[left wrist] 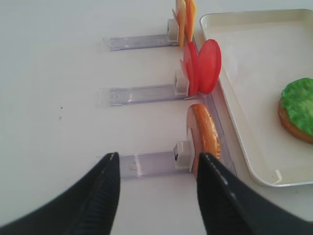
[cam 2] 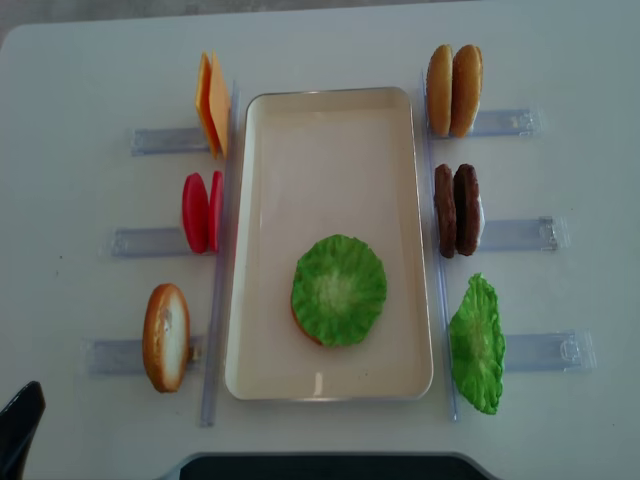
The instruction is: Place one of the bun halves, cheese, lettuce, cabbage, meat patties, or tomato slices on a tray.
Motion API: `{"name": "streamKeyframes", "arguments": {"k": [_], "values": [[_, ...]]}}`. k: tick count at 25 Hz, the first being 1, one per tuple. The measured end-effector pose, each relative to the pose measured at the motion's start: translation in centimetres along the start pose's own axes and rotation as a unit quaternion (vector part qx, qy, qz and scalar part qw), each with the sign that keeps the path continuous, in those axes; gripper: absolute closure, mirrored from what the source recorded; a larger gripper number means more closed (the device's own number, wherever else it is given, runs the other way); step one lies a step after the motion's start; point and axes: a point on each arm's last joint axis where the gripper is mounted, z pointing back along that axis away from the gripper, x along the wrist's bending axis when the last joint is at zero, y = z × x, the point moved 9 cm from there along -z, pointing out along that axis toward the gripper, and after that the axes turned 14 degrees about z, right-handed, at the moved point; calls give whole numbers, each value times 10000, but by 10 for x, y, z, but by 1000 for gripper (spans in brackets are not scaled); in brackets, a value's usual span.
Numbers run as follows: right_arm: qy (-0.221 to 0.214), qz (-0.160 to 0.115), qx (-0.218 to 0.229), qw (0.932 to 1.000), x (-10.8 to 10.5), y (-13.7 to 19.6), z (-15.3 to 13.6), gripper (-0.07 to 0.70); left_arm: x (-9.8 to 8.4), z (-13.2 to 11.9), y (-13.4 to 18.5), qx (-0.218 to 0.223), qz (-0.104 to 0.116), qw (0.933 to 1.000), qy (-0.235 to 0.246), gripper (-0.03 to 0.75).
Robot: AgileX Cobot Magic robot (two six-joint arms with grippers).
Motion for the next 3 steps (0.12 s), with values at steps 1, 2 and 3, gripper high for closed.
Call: {"name": "streamKeyframes", "arguments": {"k": [1,2,3], "values": [[0,0,0,10000,0,0,0,42,0,0,0,0,0,10000,0,325],[0,0,0,10000,0,0,0,42,0,0,0,0,0,10000,0,325],[0,0,0,10000,0,0,0,42,0,0,0,0,0,10000,0,325]]}}
